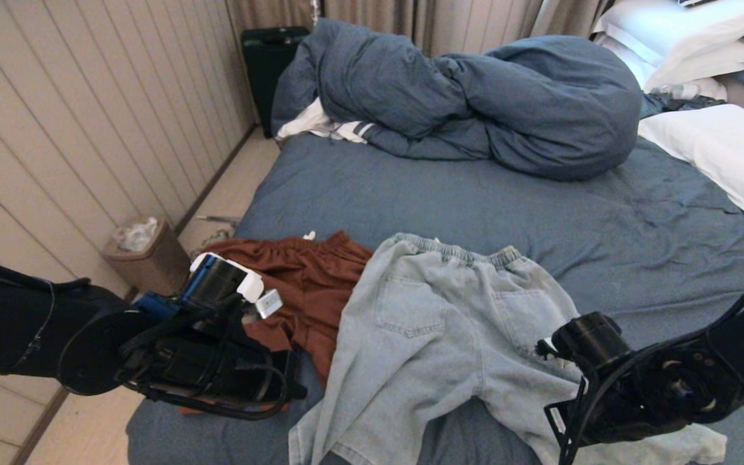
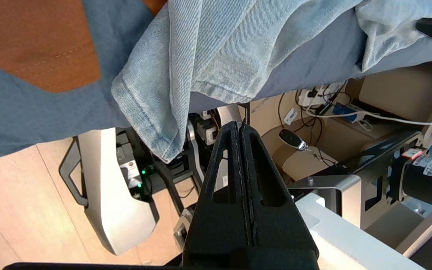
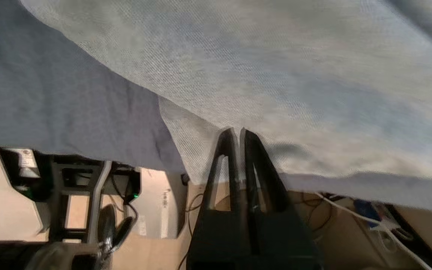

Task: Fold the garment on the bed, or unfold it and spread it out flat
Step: Unford the blue shorts

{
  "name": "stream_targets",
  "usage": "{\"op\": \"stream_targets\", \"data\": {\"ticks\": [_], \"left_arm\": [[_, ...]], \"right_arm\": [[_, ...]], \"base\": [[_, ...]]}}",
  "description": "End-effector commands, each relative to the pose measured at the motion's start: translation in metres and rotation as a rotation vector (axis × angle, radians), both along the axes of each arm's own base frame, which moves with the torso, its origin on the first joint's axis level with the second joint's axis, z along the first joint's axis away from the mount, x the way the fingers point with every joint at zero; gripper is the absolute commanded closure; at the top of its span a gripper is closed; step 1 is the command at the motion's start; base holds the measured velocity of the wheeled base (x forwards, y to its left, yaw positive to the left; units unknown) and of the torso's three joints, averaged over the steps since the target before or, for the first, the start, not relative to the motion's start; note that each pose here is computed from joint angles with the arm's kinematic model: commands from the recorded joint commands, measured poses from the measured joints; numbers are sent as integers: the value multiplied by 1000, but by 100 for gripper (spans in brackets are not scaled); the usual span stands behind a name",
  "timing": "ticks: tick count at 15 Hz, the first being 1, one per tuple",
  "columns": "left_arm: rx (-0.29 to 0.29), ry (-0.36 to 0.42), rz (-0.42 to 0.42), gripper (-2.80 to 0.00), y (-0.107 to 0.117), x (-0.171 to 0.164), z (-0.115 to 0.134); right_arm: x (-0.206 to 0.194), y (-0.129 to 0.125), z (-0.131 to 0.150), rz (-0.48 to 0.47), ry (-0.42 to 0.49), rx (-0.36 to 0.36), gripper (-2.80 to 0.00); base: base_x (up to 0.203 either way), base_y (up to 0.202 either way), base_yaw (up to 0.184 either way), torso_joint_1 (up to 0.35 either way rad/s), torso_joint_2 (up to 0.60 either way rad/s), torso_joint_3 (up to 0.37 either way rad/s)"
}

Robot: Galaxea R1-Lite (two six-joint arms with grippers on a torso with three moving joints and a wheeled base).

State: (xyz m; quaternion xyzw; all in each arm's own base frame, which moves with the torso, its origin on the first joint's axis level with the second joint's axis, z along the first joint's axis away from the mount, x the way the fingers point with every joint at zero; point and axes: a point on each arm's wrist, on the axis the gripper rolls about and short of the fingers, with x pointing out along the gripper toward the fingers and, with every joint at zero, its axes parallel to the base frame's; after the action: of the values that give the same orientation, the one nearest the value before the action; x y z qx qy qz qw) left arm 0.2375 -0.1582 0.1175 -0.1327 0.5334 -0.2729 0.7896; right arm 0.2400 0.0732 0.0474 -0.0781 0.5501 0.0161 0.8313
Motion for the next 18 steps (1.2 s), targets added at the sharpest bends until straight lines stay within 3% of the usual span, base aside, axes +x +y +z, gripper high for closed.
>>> {"op": "stream_targets", "data": {"ticks": [1,12,18], "left_arm": [[1,7,0,0,-1,1,-2],[12,21,-10,0,-2,1,-7],[15,26,-7,0,-3,4,-10]], "right_arm": [[-2,1,-22,6,31,-15,-280],[-19,27,-49,124,98,-32,-280],[-6,32,-76,111,21,-8,-280]], "base": [[0,0,0,0,0,0],[0,0,0,0,0,0],[0,0,0,0,0,0]]}}
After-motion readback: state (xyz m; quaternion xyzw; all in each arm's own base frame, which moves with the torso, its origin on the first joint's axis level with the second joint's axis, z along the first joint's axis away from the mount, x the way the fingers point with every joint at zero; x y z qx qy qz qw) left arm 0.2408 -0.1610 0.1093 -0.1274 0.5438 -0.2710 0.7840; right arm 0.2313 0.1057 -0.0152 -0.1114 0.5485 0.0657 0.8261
